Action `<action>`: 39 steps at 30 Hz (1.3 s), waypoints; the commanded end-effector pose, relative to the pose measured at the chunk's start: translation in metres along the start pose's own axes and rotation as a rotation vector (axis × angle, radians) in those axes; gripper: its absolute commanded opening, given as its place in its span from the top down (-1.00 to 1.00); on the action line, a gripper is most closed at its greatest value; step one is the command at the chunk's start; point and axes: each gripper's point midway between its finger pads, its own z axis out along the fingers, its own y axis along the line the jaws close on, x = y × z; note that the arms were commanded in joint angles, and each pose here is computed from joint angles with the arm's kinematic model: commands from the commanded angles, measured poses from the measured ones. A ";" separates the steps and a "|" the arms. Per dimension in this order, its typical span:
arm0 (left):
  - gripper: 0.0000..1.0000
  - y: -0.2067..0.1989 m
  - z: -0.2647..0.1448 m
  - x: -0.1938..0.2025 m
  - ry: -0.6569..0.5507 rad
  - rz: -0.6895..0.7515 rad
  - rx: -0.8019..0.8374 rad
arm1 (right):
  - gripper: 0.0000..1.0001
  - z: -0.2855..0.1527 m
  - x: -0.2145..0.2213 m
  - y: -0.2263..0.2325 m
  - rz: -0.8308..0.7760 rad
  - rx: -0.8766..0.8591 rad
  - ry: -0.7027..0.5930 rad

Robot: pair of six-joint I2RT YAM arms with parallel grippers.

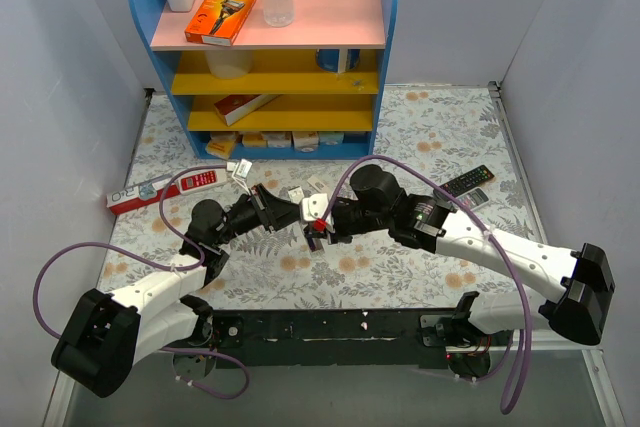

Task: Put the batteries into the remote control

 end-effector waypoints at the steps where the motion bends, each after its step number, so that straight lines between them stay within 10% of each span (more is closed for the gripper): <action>1: 1.00 -0.031 0.002 -0.016 -0.044 0.037 0.091 | 0.63 0.001 -0.005 -0.003 0.003 -0.010 -0.004; 30: 1.00 -0.075 -0.009 -0.039 -0.167 0.125 0.219 | 0.86 0.010 0.021 0.025 0.144 -0.085 -0.043; 39: 1.00 -0.019 -0.007 -0.036 -0.182 0.195 -0.007 | 0.27 -0.008 -0.031 0.025 0.167 -0.099 -0.203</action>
